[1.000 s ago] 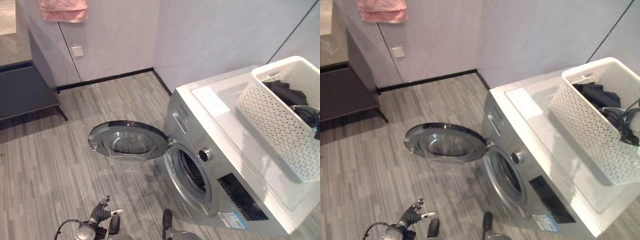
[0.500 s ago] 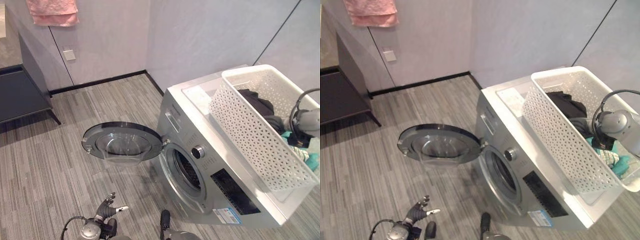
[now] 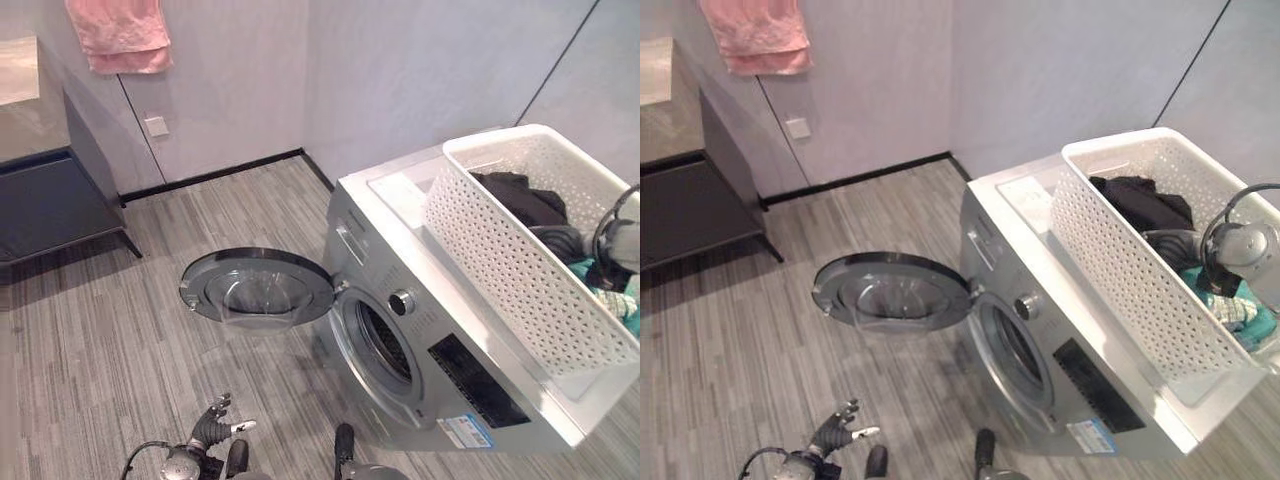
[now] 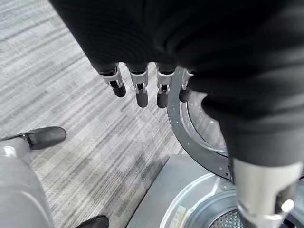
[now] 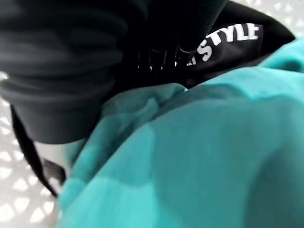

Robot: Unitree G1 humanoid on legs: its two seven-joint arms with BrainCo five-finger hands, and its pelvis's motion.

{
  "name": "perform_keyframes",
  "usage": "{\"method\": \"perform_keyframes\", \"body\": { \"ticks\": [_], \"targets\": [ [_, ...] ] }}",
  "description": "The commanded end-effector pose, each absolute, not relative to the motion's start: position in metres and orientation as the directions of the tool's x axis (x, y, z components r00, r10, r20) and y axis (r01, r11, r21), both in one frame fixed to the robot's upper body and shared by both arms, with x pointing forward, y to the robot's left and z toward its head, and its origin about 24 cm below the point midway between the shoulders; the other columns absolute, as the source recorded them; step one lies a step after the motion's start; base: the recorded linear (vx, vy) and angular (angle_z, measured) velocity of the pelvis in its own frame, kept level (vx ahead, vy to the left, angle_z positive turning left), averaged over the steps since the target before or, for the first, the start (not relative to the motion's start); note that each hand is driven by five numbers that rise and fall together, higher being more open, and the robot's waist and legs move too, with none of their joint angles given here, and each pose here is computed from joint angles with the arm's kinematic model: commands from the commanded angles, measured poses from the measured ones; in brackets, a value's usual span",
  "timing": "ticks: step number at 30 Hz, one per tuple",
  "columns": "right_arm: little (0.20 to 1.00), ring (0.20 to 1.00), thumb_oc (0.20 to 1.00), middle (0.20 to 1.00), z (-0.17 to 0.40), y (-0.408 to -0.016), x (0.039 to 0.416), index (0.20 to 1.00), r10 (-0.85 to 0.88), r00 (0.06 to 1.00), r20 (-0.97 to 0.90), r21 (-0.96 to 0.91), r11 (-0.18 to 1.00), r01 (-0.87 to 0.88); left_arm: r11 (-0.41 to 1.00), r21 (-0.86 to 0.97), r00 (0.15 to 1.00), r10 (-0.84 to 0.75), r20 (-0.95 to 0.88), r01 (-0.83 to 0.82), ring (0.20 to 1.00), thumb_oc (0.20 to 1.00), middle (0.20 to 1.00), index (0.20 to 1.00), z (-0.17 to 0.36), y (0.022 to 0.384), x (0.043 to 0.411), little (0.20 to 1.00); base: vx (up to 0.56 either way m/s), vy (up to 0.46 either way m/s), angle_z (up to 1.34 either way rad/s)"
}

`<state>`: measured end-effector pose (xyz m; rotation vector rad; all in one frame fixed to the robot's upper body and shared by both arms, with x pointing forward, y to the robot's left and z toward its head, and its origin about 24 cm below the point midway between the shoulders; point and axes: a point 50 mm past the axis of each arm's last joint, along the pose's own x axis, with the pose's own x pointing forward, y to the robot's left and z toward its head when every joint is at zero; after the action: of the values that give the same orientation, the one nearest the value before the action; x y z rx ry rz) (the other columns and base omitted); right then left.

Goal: Grab the laundry basket,head to the washer,open it,put in the laundry and shut it.

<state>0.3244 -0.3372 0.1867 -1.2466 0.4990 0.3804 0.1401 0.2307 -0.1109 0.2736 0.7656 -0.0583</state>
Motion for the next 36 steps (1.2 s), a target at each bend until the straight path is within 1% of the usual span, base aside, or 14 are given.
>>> {"method": "perform_keyframes", "body": {
  "ticks": [1, 6, 9, 10, 13, 18, 24, 26, 27, 28, 30, 32, 33, 36],
  "targets": [
    [1.0, 1.0, 1.0, 1.0, 0.196, -0.342, 0.332, 1.0, -0.066, 0.853, -0.517, -0.838, 0.242, -0.489, 0.951, 0.259, 0.816, 0.012, -0.579, 0.17, 1.0, 1.0, 1.0, 1.0, -0.089, 0.232, 0.172, 1.0, -0.02, 0.002, 0.07],
    [1.0, 1.0, 1.0, 1.0, 0.171, -0.331, 0.333, 1.0, -0.048, 0.798, -0.6, -0.788, 0.209, -0.58, 0.948, 0.26, 0.81, 0.003, -0.586, 0.185, 1.0, 1.0, 1.0, 1.0, -0.09, 0.23, 0.172, 1.0, -0.01, -0.001, 0.09],
    [1.0, 1.0, 1.0, 1.0, 0.153, -0.325, 0.33, 1.0, -0.022, 0.761, -0.649, -0.744, 0.225, -0.629, 0.947, 0.258, 0.81, -0.005, -0.586, 0.192, 1.0, 1.0, 1.0, 1.0, -0.09, 0.228, 0.173, 1.0, -0.01, -0.002, 0.02],
    [0.2, 0.2, 0.2, 0.2, 0.148, -0.323, 0.329, 0.2, -0.012, 0.748, -0.663, -0.73, 0.227, -0.644, 0.946, 0.258, 0.809, -0.007, -0.587, 0.195, 1.0, 1.0, 1.0, 1.0, -0.091, 0.228, 0.174, 1.0, 0.0, -0.001, 0.03],
    [0.2, 0.2, 0.2, 0.2, 0.142, -0.321, 0.329, 0.2, 0.0, 0.752, -0.659, -0.731, 0.236, -0.64, 0.948, 0.258, 0.811, 0.0, -0.586, 0.186, 1.0, 1.0, 1.0, 1.0, -0.091, 0.227, 0.175, 1.0, -0.01, 0.003, 0.05],
    [0.2, 0.2, 0.2, 0.2, 0.15, -0.325, 0.332, 0.2, -0.005, 0.813, -0.582, -0.783, 0.275, -0.558, 0.95, 0.26, 0.818, 0.006, -0.575, 0.175, 1.0, 1.0, 1.0, 1.0, -0.09, 0.225, 0.176, 1.0, 0.0, 0.005, 0.03],
    [0.2, 0.2, 0.2, 0.2, 0.182, -0.34, 0.338, 0.2, -0.076, 0.899, -0.431, -0.871, 0.298, -0.392, 0.952, 0.263, 0.817, 0.022, -0.577, 0.159, 1.0, 1.0, 1.0, 1.0, -0.091, 0.228, 0.175, 1.0, 0.0, 0.0, 0.0],
    [0.2, 0.2, 0.2, 0.2, 0.201, -0.351, 0.338, 0.2, -0.123, 0.93, -0.346, -0.908, 0.294, -0.299, 0.952, 0.267, 0.814, 0.033, -0.58, 0.151, 1.0, 1.0, 1.0, 1.0, -0.092, 0.229, 0.173, 1.0, 0.0, 0.0, 0.0],
    [0.2, 0.2, 0.2, 0.2, 0.219, -0.363, 0.337, 0.2, -0.177, 0.95, -0.256, -0.931, 0.31, -0.193, 0.951, 0.272, 0.816, 0.038, -0.577, 0.149, 1.0, 1.0, 1.0, 1.0, -0.091, 0.23, 0.173, 1.0, 0.0, 0.0, 0.0],
    [0.2, 0.2, 0.2, 0.2, 0.219, -0.363, 0.337, 0.2, -0.177, 0.95, -0.256, -0.931, 0.31, -0.193, 0.95, 0.273, 0.816, 0.038, -0.577, 0.149, 1.0, 1.0, 1.0, 1.0, -0.091, 0.23, 0.173, 1.0, 0.0, 0.0, 0.0],
    [0.2, 0.2, 0.2, 0.2, 0.242, -0.373, 0.333, 0.2, -0.214, 0.966, -0.144, -0.939, 0.337, -0.066, 0.949, 0.279, 0.812, 0.046, -0.581, 0.146, 1.0, 1.0, 1.0, 1.0, -0.092, 0.231, 0.173, 1.0, 0.0, 0.019, 0.04],
    [0.2, 0.2, 0.2, 0.2, 0.262, -0.384, 0.328, 0.2, -0.263, 0.964, -0.037, -0.926, 0.371, 0.065, 0.948, 0.285, 0.809, 0.056, -0.585, 0.141, 1.0, 1.0, 1.0, 1.0, -0.093, 0.233, 0.172, 1.0, 0.0, 0.0, 0.0],
    [0.2, 0.2, 0.2, 0.2, 0.282, -0.385, 0.325, 0.2, -0.268, 0.961, 0.062, -0.903, 0.395, 0.168, 0.948, 0.293, 0.811, 0.07, -0.581, 0.127, 1.0, 1.0, 1.0, 1.0, -0.093, 0.235, 0.173, 1.0, 0.0, 0.0, 0.0],
    [0.2, 0.2, 0.2, 0.2, 0.314, -0.384, 0.318, 0.2, -0.26, 0.935, 0.243, -0.813, 0.471, 0.342, 0.946, 0.301, 0.807, 0.085, -0.584, 0.117, 1.0, 1.0, 1.0, 1.0, -0.095, 0.237, 0.172, 1.0, 0.0, 0.0, 0.0]
  ]
}}
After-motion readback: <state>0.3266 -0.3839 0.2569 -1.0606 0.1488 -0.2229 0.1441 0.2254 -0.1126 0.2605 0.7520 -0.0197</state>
